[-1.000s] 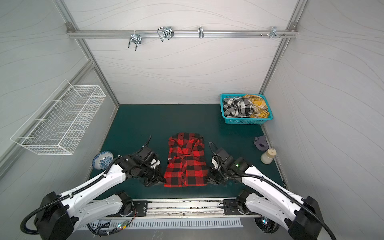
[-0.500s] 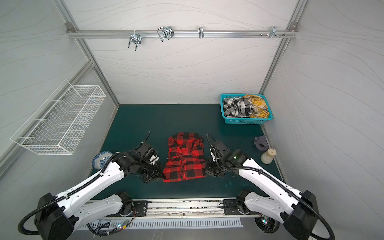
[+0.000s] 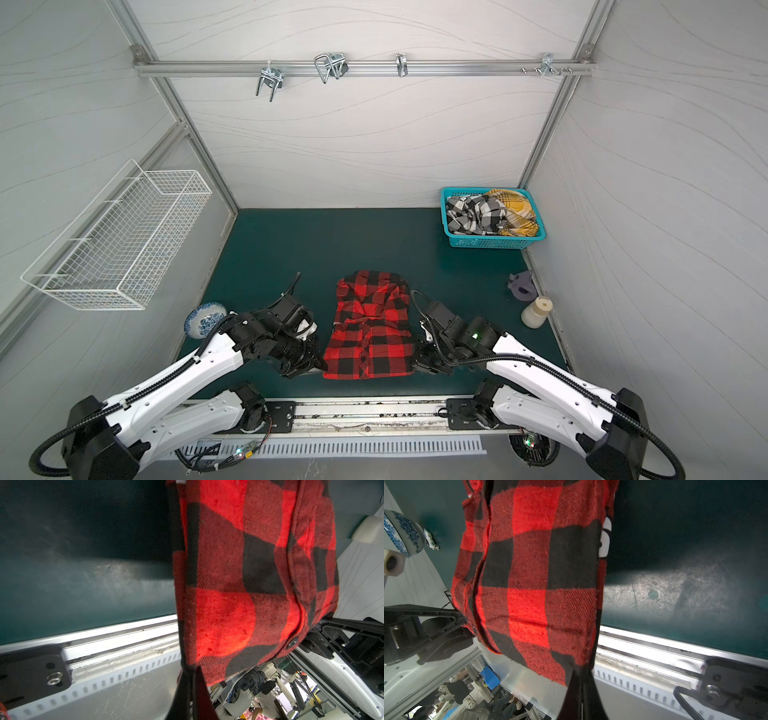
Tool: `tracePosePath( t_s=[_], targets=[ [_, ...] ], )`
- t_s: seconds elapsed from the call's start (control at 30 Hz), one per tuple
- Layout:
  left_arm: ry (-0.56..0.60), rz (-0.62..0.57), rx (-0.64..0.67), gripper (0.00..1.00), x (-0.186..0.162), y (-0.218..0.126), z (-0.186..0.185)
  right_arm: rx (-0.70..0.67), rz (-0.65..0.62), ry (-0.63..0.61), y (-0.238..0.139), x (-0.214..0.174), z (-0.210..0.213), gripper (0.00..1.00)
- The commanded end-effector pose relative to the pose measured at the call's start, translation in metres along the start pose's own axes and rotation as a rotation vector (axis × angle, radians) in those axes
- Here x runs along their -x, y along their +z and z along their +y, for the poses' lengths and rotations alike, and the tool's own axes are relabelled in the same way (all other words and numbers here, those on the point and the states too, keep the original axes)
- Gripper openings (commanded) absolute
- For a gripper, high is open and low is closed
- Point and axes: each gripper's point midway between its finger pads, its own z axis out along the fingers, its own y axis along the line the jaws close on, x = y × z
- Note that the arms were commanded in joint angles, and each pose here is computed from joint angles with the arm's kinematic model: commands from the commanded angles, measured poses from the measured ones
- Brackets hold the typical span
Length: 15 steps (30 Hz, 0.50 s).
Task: Fold and stack the long sleeve shirts
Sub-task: 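Lay the folded edge down and release with both grippers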
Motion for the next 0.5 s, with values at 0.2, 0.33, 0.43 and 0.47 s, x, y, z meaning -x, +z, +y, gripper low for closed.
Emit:
tracePosePath(
  t_s=[0.2,0.33,0.43,0.47],
  targets=[
    [0.017,-0.179,0.051,0.00,0.033,-0.032,-0.025,-0.042,-0.087,0.044,-0.023,0.034,0.008,0.00],
    [0.032,-0.276,0.035,0.00,0.070,-0.047,-0.051,0.025,-0.112,0.058,-0.036,0.074,0.027,0.00],
    [-0.029,-0.297,-0.009,0.00,0.111,-0.050,-0.064,0.060,-0.110,0.073,-0.037,0.115,0.040,0.00],
    [-0.040,-0.307,-0.034,0.00,0.129,-0.051,-0.071,0.069,-0.114,0.079,-0.037,0.133,0.043,0.00]
  ],
)
